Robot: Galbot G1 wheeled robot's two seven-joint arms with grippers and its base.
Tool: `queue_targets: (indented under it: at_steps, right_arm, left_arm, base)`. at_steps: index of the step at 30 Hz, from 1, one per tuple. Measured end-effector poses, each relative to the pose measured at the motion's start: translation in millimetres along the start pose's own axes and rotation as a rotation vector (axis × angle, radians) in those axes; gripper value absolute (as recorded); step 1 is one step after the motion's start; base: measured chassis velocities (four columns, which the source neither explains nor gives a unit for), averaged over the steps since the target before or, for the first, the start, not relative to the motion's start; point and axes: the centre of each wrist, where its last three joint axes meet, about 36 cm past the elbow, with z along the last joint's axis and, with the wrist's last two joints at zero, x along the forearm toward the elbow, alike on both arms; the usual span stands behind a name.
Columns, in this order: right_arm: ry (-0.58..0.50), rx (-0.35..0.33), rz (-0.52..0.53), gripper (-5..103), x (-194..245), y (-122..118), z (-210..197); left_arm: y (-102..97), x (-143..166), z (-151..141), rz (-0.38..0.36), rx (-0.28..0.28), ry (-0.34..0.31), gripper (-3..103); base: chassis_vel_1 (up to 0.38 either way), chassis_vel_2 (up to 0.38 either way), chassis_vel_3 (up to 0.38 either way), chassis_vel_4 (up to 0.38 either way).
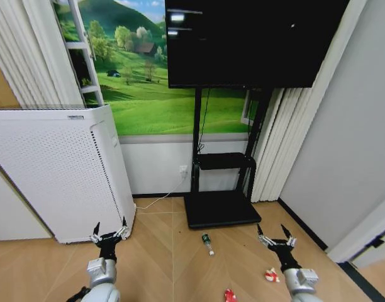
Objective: Pick up the trash bin and place the garbage on the floor into it.
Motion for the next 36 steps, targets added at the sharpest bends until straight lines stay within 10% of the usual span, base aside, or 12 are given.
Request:
queue_targets:
  at_steps: [36]
  right_arm:
    - [-0.005,0.011,-0.008,100,-1.1,5.8,2.4]
  left_arm:
    - [3.2,0.5,2.9,-0.007,-0.007,0.002,100]
  base:
    - [0.0,0.0,0.0,0.0]
